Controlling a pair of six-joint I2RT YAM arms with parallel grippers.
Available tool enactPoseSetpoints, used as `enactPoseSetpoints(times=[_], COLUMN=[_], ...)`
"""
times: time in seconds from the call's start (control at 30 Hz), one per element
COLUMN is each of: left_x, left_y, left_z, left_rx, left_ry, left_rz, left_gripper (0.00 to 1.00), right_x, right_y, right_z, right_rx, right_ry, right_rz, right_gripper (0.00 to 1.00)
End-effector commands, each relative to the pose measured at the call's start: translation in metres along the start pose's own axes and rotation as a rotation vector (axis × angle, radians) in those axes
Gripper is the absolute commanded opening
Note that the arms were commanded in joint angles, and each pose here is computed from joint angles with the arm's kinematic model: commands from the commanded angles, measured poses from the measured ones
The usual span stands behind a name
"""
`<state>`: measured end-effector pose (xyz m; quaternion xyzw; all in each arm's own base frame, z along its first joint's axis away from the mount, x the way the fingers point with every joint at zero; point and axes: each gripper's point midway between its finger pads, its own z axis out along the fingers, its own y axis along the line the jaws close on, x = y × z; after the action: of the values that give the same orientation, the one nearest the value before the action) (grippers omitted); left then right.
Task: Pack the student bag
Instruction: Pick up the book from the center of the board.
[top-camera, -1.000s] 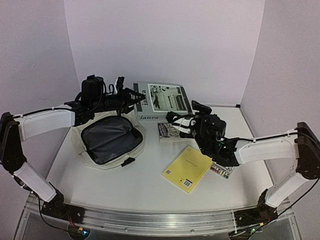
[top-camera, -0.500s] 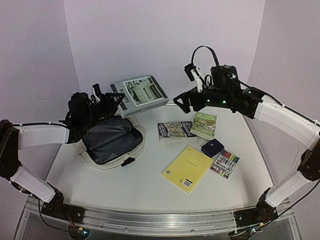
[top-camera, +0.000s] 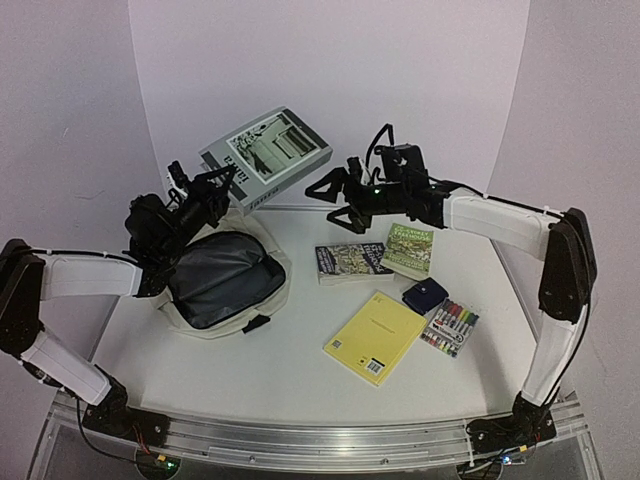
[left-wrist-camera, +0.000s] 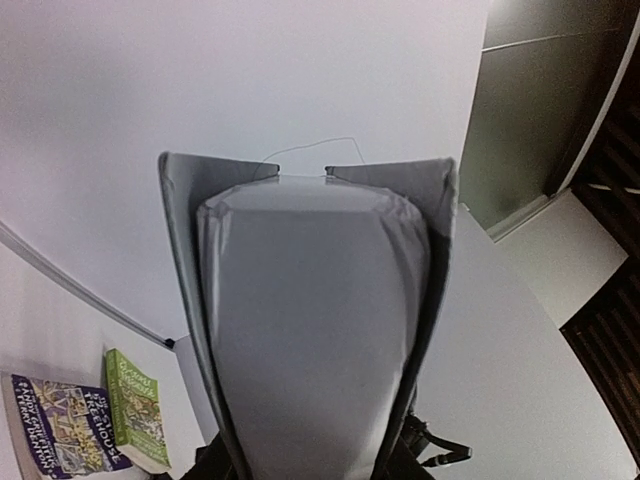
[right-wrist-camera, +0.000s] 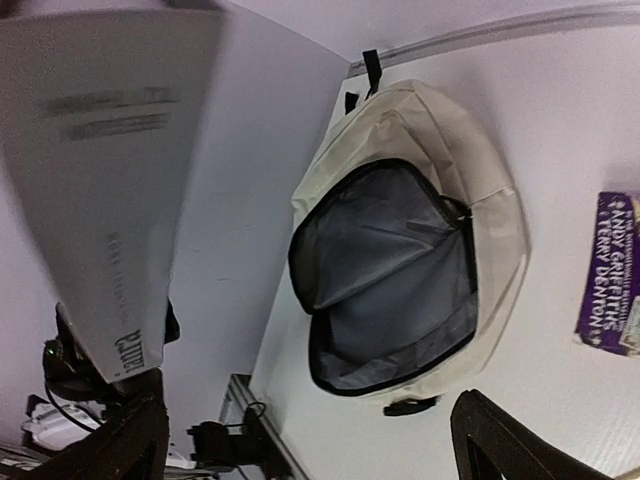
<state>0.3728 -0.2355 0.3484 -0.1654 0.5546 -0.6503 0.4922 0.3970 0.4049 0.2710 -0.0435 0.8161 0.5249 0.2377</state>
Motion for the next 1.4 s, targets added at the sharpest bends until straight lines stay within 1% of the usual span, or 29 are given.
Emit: enactPoseSetpoints(times=[0.0, 0.07, 0.27, 0.6, 0.7, 0.8, 0.9, 0.97, 1.0, 1.1, 1.23, 1.37], left_x=[0.006, 0.010, 0.011, 0.015, 0.023, 0.030, 0.039, 0.043, 0.046, 0.052, 0.055, 0.061], left_y=[-0.031, -0.029, -0.025, -0.004, -0.002, 0.002, 0.008, 0.012, 0.013, 0.015, 0.013, 0.011], left_z=[0.004, 0.005, 0.004, 0.005, 0.010, 0.015, 0.018, 0.020, 0.020, 0.021, 0.020, 0.021], left_rx=[0.143, 0.141, 0.122, 0.092, 0.091, 0.093, 0.094, 0.092, 0.090, 0.088, 0.089, 0.083], left_ry=[0.000, 0.004, 0.003, -0.004, 0.026, 0.048, 0.066, 0.077, 0.083, 0.096, 0.108, 0.130], left_rz=[-0.037, -0.045, -0.059, -0.145, -0.155, -0.182, -0.213, -0.226, -0.229, -0.233, -0.233, -0.227], left_gripper=[0.31, 0.31, 0.32, 0.32, 0.32, 0.32, 0.34, 0.34, 0.34, 0.35, 0.35, 0.35], right_x=[-0.024, -0.026, -0.024, -0.028, -0.029, -0.028, -0.026, -0.025, -0.025, -0.024, -0.023, -0.022], right_y=[0.062, 0.070, 0.077, 0.077, 0.070, 0.060, 0.053, 0.048, 0.046, 0.039, 0.030, 0.020], right_z=[-0.001, -0.002, 0.002, 0.010, 0.014, 0.019, 0.022, 0.024, 0.024, 0.026, 0.029, 0.032], right_rx=[-0.266, -0.311, -0.384, -0.434, -0.413, -0.391, -0.375, -0.362, -0.358, -0.337, -0.310, -0.276], right_ry=[-0.071, -0.095, -0.108, -0.131, -0.139, -0.144, -0.146, -0.149, -0.149, -0.153, -0.155, -0.154], right_rz=[0.074, 0.072, 0.098, 0.147, 0.159, 0.176, 0.194, 0.204, 0.207, 0.217, 0.224, 0.225], right_gripper=[0.98, 0.98, 0.98, 0.98, 0.93, 0.86, 0.77, 0.68, 0.66, 0.66, 0.60, 0.61])
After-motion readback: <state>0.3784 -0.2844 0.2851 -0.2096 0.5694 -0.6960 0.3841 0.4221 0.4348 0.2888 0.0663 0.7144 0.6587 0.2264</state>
